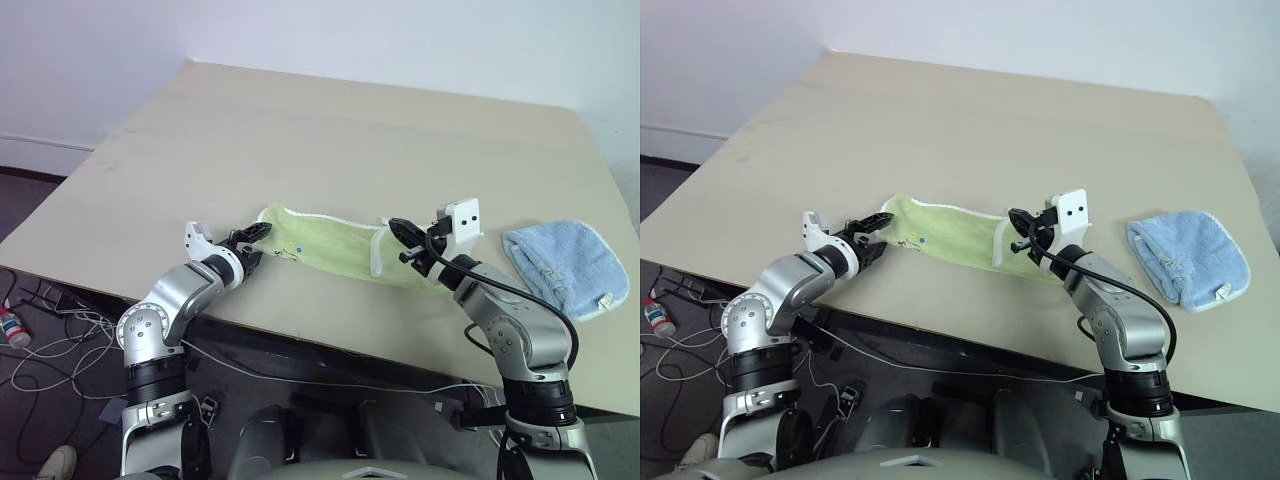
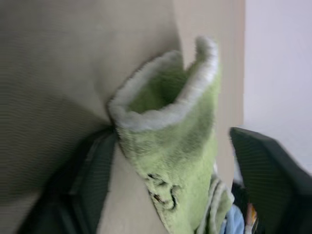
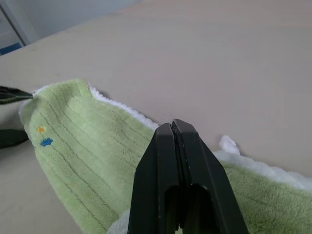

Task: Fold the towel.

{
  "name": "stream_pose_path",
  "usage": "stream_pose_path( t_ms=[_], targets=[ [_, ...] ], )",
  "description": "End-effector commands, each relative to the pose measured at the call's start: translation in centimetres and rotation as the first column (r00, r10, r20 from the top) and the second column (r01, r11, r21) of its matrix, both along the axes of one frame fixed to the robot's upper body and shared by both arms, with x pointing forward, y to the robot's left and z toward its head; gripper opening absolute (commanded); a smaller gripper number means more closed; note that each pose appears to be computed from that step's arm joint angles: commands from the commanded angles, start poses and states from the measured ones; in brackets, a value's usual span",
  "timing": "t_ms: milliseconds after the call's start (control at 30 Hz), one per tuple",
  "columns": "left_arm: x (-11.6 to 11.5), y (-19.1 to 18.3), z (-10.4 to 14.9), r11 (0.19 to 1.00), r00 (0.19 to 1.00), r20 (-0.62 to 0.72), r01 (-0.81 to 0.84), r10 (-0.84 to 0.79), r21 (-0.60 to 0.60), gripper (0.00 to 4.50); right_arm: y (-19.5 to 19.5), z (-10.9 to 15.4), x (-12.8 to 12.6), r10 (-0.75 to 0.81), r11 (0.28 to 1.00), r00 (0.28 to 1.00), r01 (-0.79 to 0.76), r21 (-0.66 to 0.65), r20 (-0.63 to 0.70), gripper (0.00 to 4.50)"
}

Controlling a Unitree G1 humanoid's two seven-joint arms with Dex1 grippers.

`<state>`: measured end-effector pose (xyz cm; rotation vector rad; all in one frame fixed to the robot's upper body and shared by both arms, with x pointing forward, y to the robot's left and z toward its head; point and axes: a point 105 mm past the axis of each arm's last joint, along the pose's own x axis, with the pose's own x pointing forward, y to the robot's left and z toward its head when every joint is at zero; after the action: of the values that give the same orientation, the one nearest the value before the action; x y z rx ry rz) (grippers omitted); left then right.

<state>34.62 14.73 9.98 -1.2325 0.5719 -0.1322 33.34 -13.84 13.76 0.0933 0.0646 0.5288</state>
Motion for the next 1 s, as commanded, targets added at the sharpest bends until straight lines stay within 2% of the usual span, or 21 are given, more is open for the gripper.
stream_pose_path(
  t_ms=[33, 233, 333, 500, 733, 867, 1000],
  targets=[
    [0.3, -0.5, -0.3, 1.0, 1.0, -0.021, 0.006, -0.006, -0.003, 2.1, 0.3, 1.1, -0.2, 0.006, 1.0, 0.999, -0.006, 0.008, 0.047, 0.0],
    [0.6, -0.2, 0.4, 1.0, 1.0, 0.006, -0.007, 0.007, -0.009, 0.02, 0.3, 1.1, -0.1, 0.002, 1.0, 0.999, -0.003, 0.01, 0.049, 0.0],
    [0.7, 0.3, 0.9, 1.0, 0.999, 0.031, -0.019, 0.019, 0.006, 0.02, 0.3, 1.2, -0.1, 0.003, 1.0, 0.999, -0.003, 0.011, 0.05, 0.0],
    [1.3, 1.5, 3.2, 0.998, 0.989, 0.144, -0.03, 0.021, 0.055, 0.02, 0.4, 1.2, -0.2, 0.004, 1.0, 0.999, -0.005, 0.013, 0.05, 0.0],
    [2.7, 5.9, 7.5, 0.982, 0.935, 0.349, -0.125, 0.067, 0.144, 0.02, -0.5, 1.6, 0.1, -0.017, 1.0, 0.998, 0.017, 0.005, 0.063, 0.0],
    [3.3, 6.3, 10.0, 0.966, 0.886, 0.463, -0.117, -0.003, 0.231, 0.02, -1.4, 1.9, 0.4, -0.044, 0.999, 0.996, 0.044, -0.001, 0.072, 0.0],
    [3.5, 2.1, 13.1, 0.897, 0.756, 0.588, -0.004, -0.287, 0.442, 0.02, -2.6, 2.1, 0.7, -0.088, 0.996, 0.993, 0.089, -0.007, 0.08, 0.0]
  ],
)
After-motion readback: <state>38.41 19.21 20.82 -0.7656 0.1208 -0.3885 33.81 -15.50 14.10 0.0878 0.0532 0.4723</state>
